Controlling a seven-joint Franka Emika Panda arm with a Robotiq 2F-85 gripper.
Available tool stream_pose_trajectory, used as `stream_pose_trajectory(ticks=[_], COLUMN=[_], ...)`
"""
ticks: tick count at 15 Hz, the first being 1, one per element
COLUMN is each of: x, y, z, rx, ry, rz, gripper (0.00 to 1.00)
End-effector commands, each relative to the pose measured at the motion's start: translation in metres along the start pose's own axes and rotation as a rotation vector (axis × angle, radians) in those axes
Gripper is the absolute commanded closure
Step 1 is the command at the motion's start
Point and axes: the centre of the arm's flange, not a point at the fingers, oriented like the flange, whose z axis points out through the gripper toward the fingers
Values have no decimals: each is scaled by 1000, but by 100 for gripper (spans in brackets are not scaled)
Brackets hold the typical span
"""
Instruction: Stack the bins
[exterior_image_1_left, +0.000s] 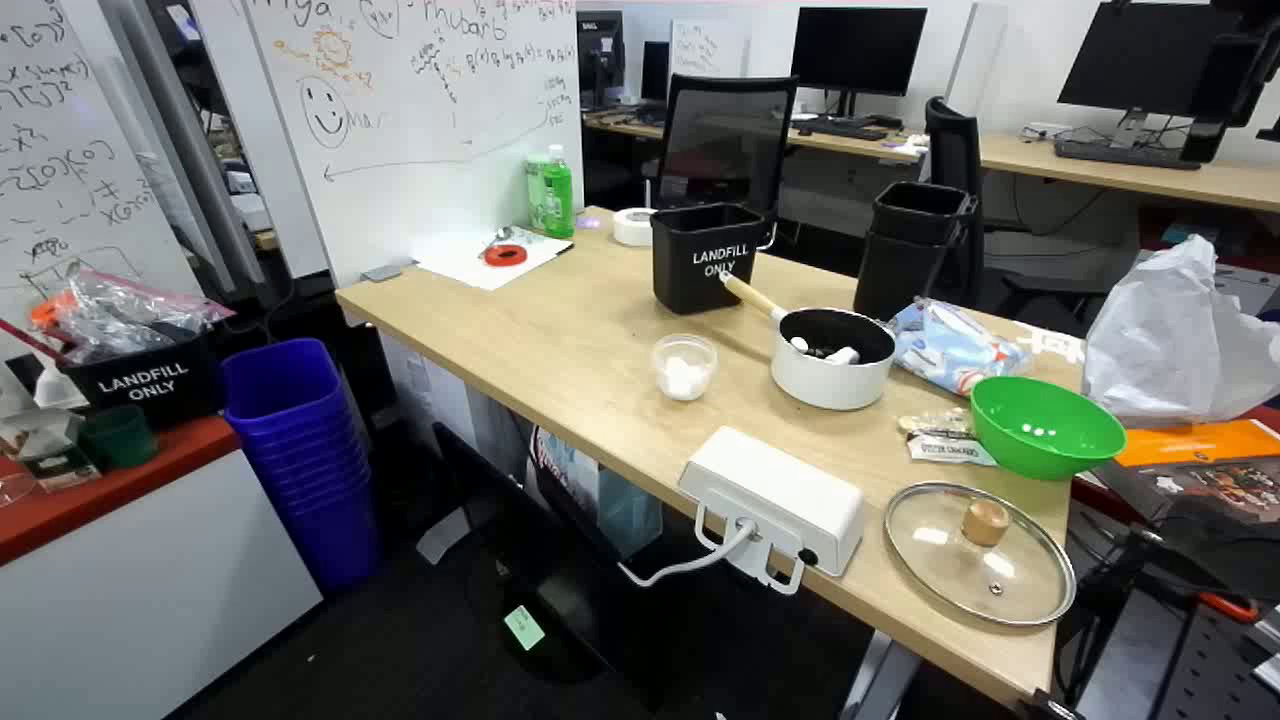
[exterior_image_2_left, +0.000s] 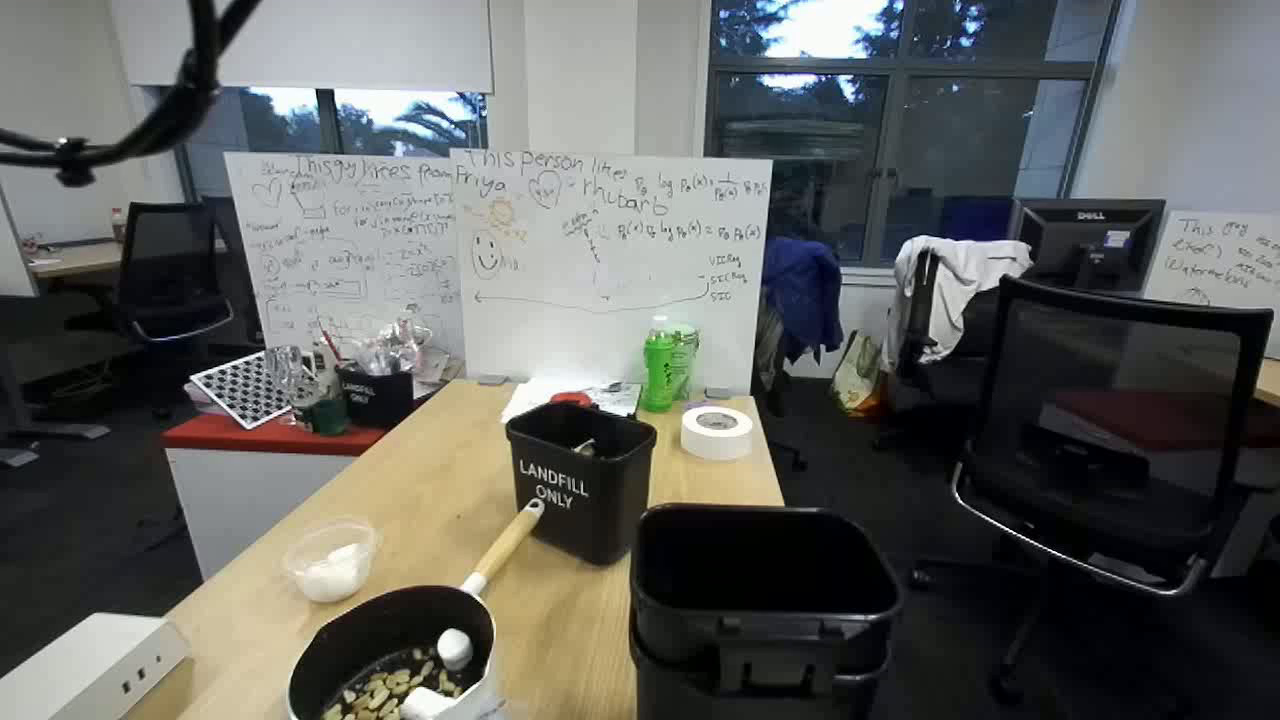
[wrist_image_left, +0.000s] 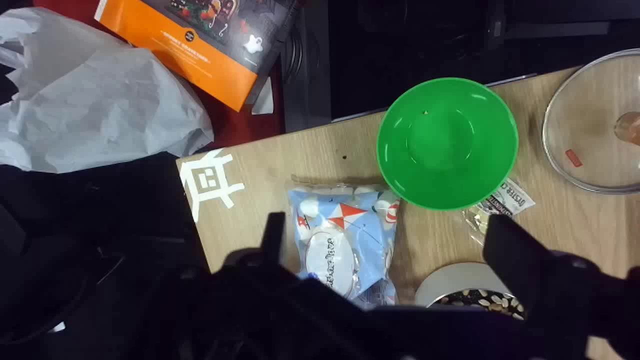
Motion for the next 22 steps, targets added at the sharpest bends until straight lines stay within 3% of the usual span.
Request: stream_pose_trajectory(ticks=[1, 4, 10, 16, 17, 22], x=[0, 12, 45, 68, 61, 61], y=[0, -5, -26, -40, -46, -46], z=[0, -3, -17, -17, -16, -16], rx=[0, 22, 99, 140, 118, 119], ry=[0, 26, 105, 129, 138, 139], rz=[0, -9, -137, -433, -351, -357], gripper=[0, 0, 0, 0, 0, 0])
